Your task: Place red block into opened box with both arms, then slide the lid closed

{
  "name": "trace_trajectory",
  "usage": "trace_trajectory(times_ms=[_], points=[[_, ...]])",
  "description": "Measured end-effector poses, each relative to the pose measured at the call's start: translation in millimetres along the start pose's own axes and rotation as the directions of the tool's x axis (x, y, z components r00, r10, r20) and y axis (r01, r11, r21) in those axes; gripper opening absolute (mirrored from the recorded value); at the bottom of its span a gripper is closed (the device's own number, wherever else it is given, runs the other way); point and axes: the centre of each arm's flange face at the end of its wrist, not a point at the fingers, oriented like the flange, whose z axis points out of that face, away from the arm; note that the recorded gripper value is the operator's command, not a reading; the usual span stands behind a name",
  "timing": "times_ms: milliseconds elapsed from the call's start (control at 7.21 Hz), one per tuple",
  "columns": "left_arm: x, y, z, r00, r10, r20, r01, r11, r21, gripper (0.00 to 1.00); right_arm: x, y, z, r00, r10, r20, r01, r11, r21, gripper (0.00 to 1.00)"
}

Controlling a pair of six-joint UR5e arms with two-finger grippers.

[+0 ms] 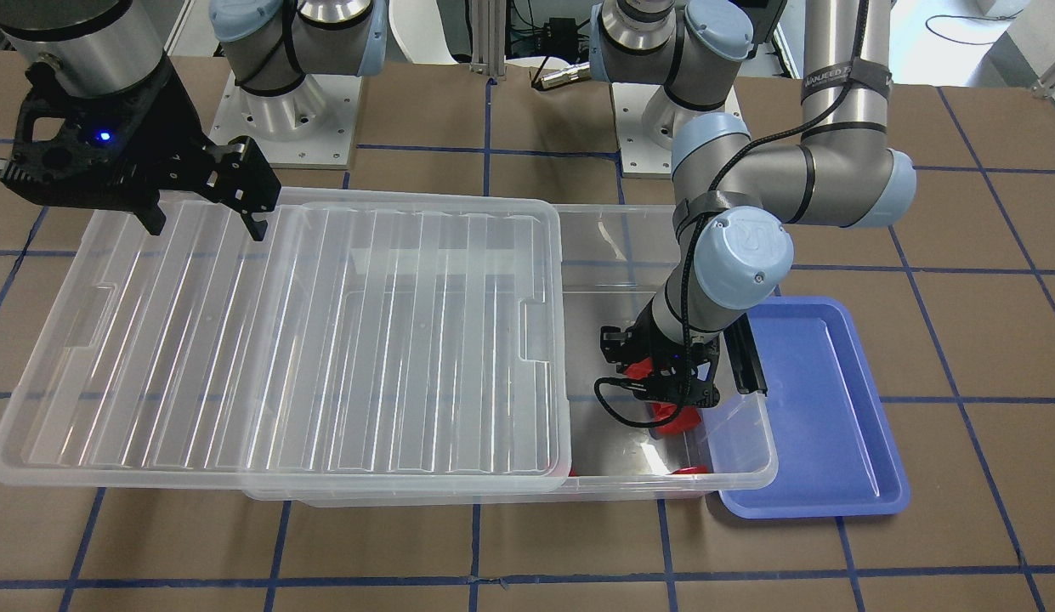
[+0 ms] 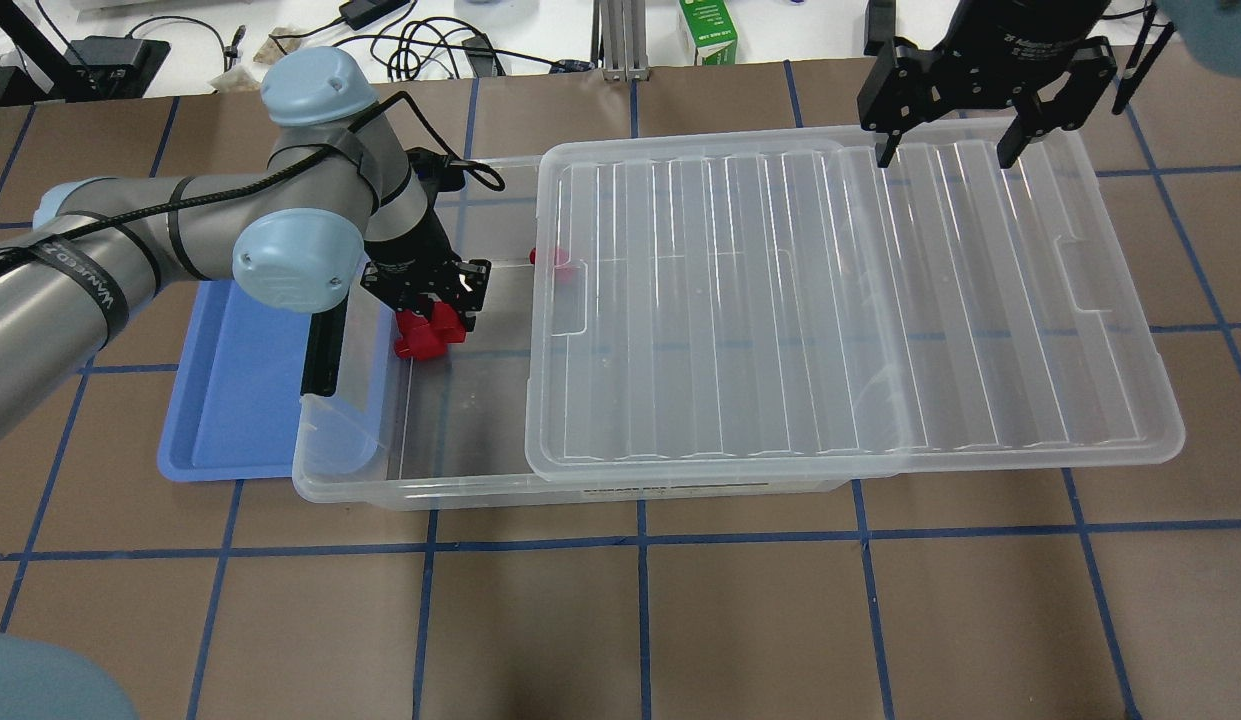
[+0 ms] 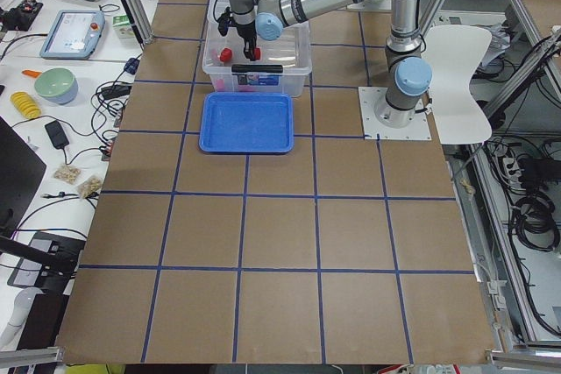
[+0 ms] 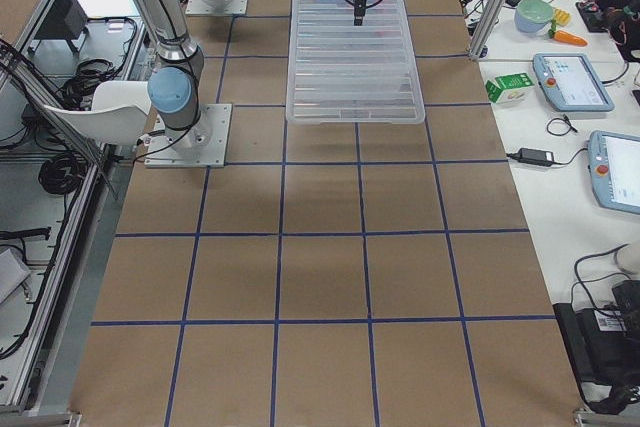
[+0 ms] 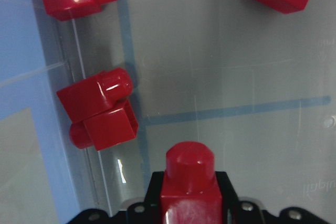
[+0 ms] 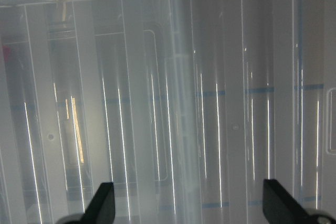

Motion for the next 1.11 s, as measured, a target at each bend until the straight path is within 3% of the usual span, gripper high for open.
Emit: trace_trajectory(times_ms=[555, 1109], points=[[8.2, -5.8, 39.1, 1.000, 0.018, 0.001, -0.018, 0.999, -0.037, 0.00, -1.9, -1.8, 4.1, 1.000, -0.009, 0.003, 0.009, 1.000, -0.006, 1.00], [7.0, -11.2, 53.7, 0.999, 0.030, 0.011, -0.030, 0.999, -0.040, 0.00, -1.4, -2.2, 3.1, 1.000, -0.009, 0.002, 0.009, 1.000, -0.006, 1.00]])
